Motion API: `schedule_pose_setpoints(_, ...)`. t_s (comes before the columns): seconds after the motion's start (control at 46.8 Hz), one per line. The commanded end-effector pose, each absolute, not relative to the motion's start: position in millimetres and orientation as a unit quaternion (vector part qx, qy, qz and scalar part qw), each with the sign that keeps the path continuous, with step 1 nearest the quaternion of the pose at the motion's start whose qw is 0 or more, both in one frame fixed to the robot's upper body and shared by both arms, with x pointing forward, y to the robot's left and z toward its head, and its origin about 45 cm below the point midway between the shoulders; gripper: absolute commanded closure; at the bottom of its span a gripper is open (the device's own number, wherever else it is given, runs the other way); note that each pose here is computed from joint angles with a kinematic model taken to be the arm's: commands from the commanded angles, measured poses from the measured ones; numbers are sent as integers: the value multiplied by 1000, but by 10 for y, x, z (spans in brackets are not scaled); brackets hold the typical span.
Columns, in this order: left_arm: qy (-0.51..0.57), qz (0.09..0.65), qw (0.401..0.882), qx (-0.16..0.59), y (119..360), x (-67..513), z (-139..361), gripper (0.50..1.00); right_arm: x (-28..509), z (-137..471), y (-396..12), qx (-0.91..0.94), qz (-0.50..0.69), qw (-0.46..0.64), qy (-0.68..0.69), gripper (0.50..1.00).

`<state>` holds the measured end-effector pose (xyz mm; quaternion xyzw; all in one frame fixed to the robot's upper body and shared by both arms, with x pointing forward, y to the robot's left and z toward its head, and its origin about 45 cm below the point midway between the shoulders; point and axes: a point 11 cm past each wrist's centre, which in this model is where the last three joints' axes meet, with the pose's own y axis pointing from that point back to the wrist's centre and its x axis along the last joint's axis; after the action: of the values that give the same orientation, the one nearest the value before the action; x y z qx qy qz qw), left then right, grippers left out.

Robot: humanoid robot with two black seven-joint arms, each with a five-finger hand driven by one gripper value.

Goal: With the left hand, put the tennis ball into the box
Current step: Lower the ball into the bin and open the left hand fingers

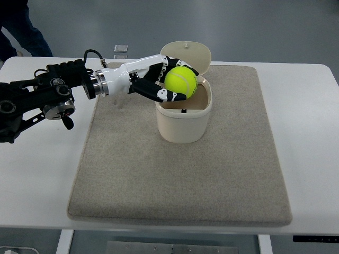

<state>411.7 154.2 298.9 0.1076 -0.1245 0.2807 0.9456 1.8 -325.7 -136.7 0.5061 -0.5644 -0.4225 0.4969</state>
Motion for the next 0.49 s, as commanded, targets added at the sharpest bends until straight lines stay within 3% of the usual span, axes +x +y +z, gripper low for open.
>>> schedule_pose_setpoints(0.0,-124,281,946,107,1532,4123,2983,990,17,-1367,-3258,506,-423,497,-564,562)
schedule_pose_setpoints(0.064,-124,285,944,109,1543,4138,2978,956,17,-1368,-3253,506,-423,497,-564,562)
schedule_pose_setpoints(0.385,-128,297,940,112,1601,4180,2983,943,18,-1368,-3253,507,-423,496,-564,562)
schedule_pose_setpoints(0.47,-129,300,939,108,1596,4189,3003,870,17,-1368,-3258,506,-423,497,-564,562)
